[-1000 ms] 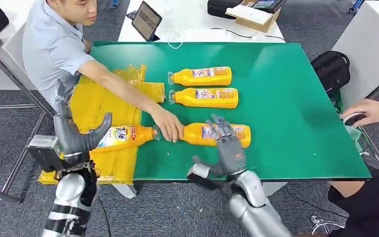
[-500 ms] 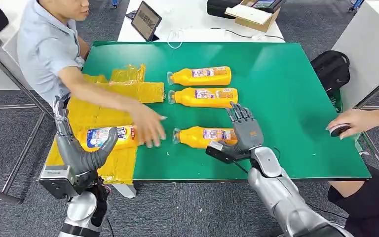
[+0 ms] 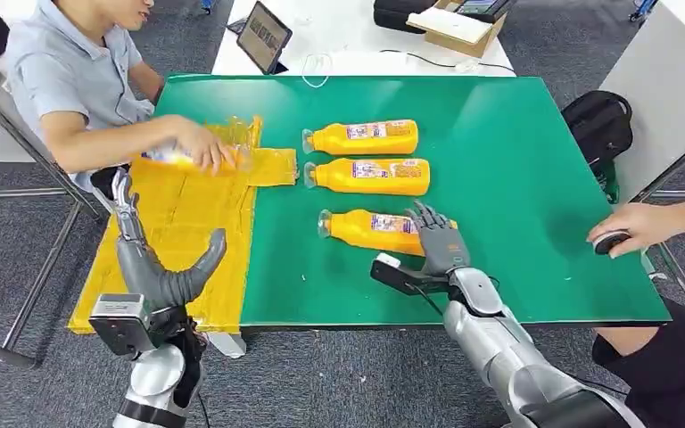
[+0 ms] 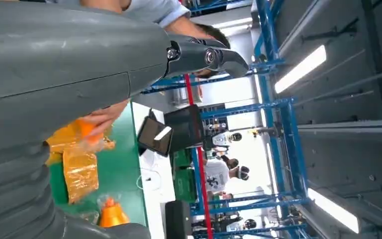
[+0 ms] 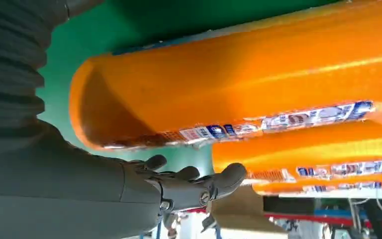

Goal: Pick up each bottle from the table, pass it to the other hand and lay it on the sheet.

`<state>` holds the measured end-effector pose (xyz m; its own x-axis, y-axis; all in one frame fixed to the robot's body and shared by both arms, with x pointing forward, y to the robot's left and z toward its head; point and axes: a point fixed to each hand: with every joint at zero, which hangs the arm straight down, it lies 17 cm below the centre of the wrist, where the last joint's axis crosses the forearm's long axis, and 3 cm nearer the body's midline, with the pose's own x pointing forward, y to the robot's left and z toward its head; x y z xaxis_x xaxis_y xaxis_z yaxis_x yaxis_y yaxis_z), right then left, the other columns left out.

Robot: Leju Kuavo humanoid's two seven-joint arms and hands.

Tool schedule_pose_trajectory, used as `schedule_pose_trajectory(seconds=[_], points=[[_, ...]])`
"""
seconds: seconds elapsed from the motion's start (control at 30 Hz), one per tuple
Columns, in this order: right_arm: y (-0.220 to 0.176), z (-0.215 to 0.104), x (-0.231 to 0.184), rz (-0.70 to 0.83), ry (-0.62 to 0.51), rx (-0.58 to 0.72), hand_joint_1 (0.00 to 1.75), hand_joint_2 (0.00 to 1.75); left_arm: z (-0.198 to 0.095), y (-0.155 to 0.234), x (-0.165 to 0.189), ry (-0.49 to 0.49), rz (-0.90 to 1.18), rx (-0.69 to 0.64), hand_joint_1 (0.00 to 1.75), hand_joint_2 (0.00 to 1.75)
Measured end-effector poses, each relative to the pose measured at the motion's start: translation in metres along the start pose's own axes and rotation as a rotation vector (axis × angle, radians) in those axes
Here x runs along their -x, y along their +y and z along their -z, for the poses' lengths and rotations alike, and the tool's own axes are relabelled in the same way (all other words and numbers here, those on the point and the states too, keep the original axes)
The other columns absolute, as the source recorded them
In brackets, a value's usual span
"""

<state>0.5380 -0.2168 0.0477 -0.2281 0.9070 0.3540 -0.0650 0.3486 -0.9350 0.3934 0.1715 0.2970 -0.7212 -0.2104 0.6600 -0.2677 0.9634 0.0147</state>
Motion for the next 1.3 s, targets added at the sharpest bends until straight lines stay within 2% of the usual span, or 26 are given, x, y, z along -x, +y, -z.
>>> schedule_pose_trajectory(seconds=[0.13,0.3,0.47,0.87,1.0,1.03,1.07,1.1,1.13,1.17,1.3], points=[[0.006,-0.002,0.0,0.0,0.004,-0.018,0.0,1.75,0.0,-0.001,0.001,0.005,-0.003,0.01,0.0,1.75],[0.004,0.0,0.019,-0.083,0.11,-0.025,0.0,1.75,-0.001,-0.002,0.004,0.022,-0.005,0.021,0.0,1.75],[-0.002,0.003,0.031,-0.137,0.171,-0.025,0.0,1.75,-0.002,-0.004,0.006,0.03,-0.006,0.039,0.0,1.75],[-0.003,0.004,0.035,-0.163,0.179,-0.034,0.0,1.75,-0.002,-0.004,0.007,0.03,-0.004,0.042,0.0,1.75],[0.001,0.005,0.039,-0.163,0.202,-0.075,0.0,1.75,-0.002,-0.005,0.009,0.043,-0.014,0.049,0.0,1.75],[0.003,0.005,0.04,-0.15,0.205,-0.09,0.16,1.75,-0.002,-0.005,0.009,0.045,-0.016,0.05,0.0,1.75],[0.005,0.005,0.039,-0.136,0.201,-0.103,1.27,1.75,-0.002,-0.005,0.009,0.045,-0.018,0.054,0.0,1.75],[0.006,0.005,0.038,-0.12,0.195,-0.111,1.4,1.75,-0.002,-0.006,0.009,0.045,-0.02,0.055,0.0,1.75],[0.01,0.004,0.035,-0.083,0.177,-0.127,1.66,1.75,-0.001,-0.006,0.009,0.045,-0.021,0.056,0.0,1.75],[0.013,0.004,0.031,-0.035,0.158,-0.135,1.75,1.75,0.0,-0.006,0.009,0.043,-0.024,0.058,0.0,1.75],[0.008,0.006,0.018,0.122,0.088,-0.1,1.75,1.75,0.006,-0.011,0.01,0.037,-0.041,0.072,0.0,1.75]])
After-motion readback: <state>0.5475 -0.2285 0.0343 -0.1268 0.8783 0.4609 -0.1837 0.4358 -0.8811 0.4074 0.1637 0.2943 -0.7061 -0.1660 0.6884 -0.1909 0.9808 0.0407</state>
